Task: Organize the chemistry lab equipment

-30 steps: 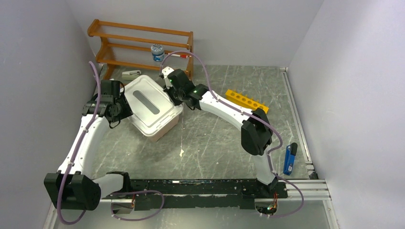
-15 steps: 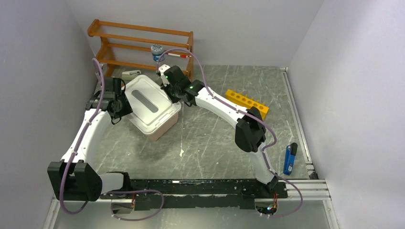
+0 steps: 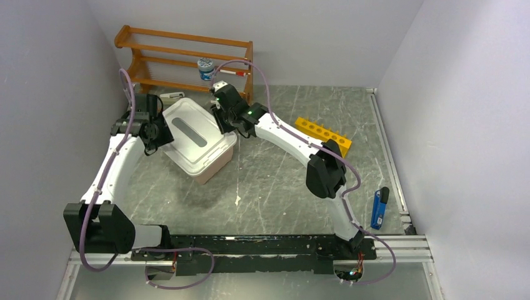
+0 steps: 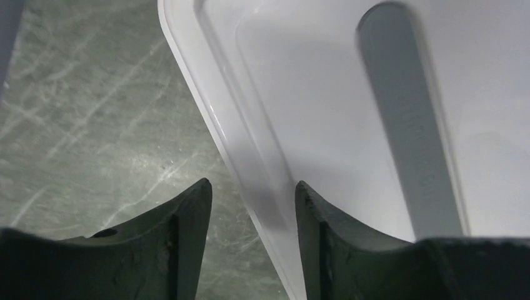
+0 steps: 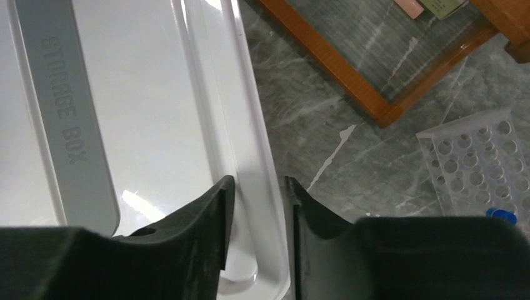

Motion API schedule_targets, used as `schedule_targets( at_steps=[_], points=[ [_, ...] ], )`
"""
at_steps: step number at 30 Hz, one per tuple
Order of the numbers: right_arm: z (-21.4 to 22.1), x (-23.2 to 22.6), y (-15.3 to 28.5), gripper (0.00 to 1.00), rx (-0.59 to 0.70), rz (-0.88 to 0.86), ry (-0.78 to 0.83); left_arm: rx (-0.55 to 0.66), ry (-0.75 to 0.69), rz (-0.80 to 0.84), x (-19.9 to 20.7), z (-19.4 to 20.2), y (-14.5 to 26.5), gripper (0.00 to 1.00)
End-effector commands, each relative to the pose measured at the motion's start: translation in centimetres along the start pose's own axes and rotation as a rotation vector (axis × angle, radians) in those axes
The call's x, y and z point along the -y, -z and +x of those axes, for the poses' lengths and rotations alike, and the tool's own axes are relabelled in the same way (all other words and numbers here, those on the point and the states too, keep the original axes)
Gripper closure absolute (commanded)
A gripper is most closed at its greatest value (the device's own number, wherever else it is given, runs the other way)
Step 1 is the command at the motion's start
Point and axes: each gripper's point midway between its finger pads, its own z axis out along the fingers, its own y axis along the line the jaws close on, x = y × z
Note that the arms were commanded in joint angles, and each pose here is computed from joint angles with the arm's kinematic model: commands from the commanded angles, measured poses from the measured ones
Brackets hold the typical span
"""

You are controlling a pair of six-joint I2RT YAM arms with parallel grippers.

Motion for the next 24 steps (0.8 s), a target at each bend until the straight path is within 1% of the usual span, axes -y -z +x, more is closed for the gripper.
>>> schedule_targets(
  at_steps=[1,4,6,8,9,11,13,16,20,24],
  points=[
    [-5.1,1.8,4.6,0.58,0.141,0.023,-0.145,0.123,-0.006,0.027,0.3,-4.5,3.7,0.42],
    [-7.1,2.8,8.6,0.48,0.222,0.010,-0.210,0.209,-0.012,0.079,0.9,-6.8,6.4,0.36],
    [-6.5,3.7,10.8,0.43,0.247,0.029,-0.239,0.262,-0.036,0.153,1.8,-7.9,8.5,0.35],
    [-5.7,4.7,13.1,0.38,0.275,0.060,-0.253,0.309,-0.073,0.264,3.4,-8.4,10.4,0.33],
    [-4.9,5.3,14.2,0.35,0.282,0.082,-0.259,0.331,-0.088,0.322,4.2,-8.5,11.3,0.32],
    [-3.1,6.6,16.6,0.21,0.293,0.134,-0.269,0.368,-0.105,0.437,5.7,-8.2,13.1,0.30],
    [-0.7,8.1,19.1,0.12,0.285,0.202,-0.299,0.387,-0.107,0.530,6.8,-7.4,14.7,0.26],
    [2.6,10.4,23.4,0.01,0.285,0.302,-0.362,0.381,-0.120,0.562,6.8,-6.5,16.4,0.21],
    [6.2,12.8,29.1,0.00,0.317,0.403,-0.447,0.395,-0.109,0.552,5.5,-5.4,18.7,0.19],
    [7.7,14.4,35.0,0.00,0.342,0.459,-0.494,0.435,-0.042,0.581,4.1,-4.3,21.6,0.18]
  ],
)
